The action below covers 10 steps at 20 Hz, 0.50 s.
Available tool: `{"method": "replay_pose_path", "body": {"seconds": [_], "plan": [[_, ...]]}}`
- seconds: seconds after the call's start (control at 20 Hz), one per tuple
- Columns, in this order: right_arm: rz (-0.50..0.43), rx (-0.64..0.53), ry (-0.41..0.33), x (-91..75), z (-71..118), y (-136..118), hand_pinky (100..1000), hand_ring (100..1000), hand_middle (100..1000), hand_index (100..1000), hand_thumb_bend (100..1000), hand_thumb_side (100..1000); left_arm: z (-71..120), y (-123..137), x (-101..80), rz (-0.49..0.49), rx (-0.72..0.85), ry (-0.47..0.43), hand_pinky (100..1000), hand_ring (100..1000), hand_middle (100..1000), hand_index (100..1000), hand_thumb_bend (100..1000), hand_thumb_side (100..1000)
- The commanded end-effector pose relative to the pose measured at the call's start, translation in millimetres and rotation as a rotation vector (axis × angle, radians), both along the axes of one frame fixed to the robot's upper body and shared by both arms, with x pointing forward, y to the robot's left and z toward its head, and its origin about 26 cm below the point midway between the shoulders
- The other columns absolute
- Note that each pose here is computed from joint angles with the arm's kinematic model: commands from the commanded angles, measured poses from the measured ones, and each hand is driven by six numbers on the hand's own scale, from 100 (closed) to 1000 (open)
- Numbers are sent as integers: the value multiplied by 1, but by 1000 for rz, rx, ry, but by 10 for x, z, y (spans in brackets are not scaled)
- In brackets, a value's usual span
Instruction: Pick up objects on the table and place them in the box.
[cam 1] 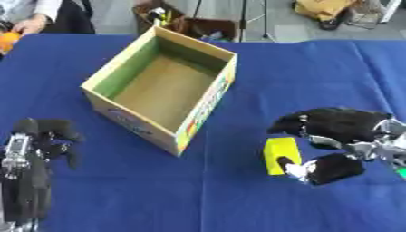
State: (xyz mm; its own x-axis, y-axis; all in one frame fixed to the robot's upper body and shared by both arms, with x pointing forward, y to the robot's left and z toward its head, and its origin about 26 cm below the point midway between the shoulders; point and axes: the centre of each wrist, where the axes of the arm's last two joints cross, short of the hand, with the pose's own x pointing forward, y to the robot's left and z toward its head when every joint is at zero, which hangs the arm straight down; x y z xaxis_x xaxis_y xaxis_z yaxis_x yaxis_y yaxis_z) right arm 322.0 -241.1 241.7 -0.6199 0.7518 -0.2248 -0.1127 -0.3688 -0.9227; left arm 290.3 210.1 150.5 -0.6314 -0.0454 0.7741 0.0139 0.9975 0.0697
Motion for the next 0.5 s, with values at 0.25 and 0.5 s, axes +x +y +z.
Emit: {"method": "replay_pose_path", "body": {"seconds": [0.25, 0.5], "plan": [[-23, -35, -18, 27, 38, -58, 884, 937, 925, 1000, 112, 967, 69, -8, -18, -14, 9, -30, 220, 496, 443, 594, 100, 955], [-29, -50, -6, 48, 12, -82, 889, 943, 932, 1000, 128, 967, 67, -7, -19, -14, 10, -29, 220, 496, 443, 594, 100, 955]]}}
